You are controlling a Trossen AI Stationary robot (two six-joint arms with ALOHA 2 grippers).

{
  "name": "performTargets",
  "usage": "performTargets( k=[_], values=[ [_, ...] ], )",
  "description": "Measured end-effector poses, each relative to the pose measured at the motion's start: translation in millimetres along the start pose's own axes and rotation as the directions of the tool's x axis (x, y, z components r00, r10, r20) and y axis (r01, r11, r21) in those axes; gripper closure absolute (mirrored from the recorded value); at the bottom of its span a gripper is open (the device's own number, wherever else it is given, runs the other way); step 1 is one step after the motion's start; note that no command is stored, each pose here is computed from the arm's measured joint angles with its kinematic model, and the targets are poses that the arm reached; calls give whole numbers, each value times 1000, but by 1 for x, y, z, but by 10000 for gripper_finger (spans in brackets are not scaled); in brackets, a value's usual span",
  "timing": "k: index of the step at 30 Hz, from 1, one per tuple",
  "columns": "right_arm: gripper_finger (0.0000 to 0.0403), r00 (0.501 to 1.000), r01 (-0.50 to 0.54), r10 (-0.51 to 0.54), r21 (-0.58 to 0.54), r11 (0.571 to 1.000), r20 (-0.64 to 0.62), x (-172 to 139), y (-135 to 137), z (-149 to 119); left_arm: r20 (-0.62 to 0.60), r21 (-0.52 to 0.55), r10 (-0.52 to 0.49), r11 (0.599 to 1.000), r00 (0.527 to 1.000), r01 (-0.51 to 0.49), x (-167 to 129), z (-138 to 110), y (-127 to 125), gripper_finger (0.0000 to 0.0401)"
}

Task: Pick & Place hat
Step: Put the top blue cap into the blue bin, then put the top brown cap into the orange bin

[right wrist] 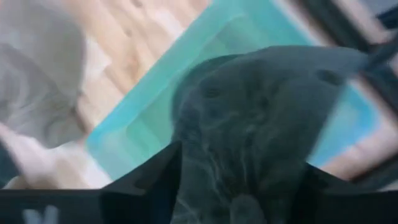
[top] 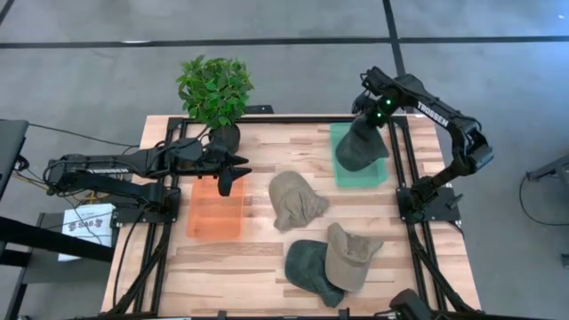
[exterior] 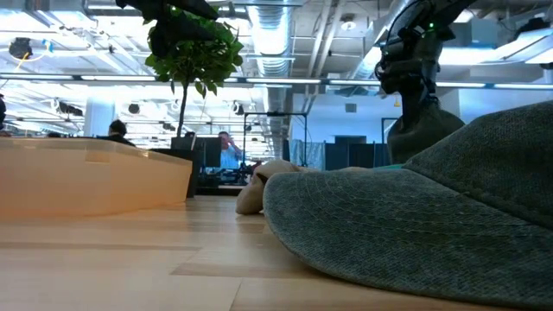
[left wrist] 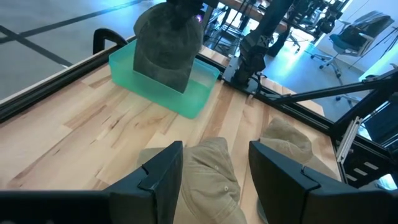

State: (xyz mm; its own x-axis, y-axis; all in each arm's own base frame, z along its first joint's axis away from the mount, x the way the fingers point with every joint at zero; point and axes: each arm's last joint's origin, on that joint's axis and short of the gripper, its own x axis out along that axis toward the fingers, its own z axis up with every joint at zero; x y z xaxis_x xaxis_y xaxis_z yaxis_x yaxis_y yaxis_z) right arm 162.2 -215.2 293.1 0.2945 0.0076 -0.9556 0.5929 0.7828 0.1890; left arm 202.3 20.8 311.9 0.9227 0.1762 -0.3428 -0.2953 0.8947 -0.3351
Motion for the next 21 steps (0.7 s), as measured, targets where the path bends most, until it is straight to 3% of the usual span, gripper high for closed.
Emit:
performTargets(
  k=[5, 12, 17, 21],
  values=[
    [163, 992, 130, -130, 41, 991, -10, -15, -1, 3, 0, 0, 0, 1000, 1000, 0, 0, 0, 0, 221],
    [162, 948, 318, -315, 135, 938, -46, -28, 0, 4, 1, 1, 2, 1000, 1000, -2, 0, 0, 0, 221],
    [174, 948, 316, -315, 188, 930, -40, -30, 8, 6, 9, 5, 23, 1000, 1000, -23, 0, 0, 1, 221],
    [197, 952, 299, -306, 147, 943, 22, -35, 28, 7, 14, 92, 55, 994, 998, -56, 0, 0, 2, 221]
  ],
)
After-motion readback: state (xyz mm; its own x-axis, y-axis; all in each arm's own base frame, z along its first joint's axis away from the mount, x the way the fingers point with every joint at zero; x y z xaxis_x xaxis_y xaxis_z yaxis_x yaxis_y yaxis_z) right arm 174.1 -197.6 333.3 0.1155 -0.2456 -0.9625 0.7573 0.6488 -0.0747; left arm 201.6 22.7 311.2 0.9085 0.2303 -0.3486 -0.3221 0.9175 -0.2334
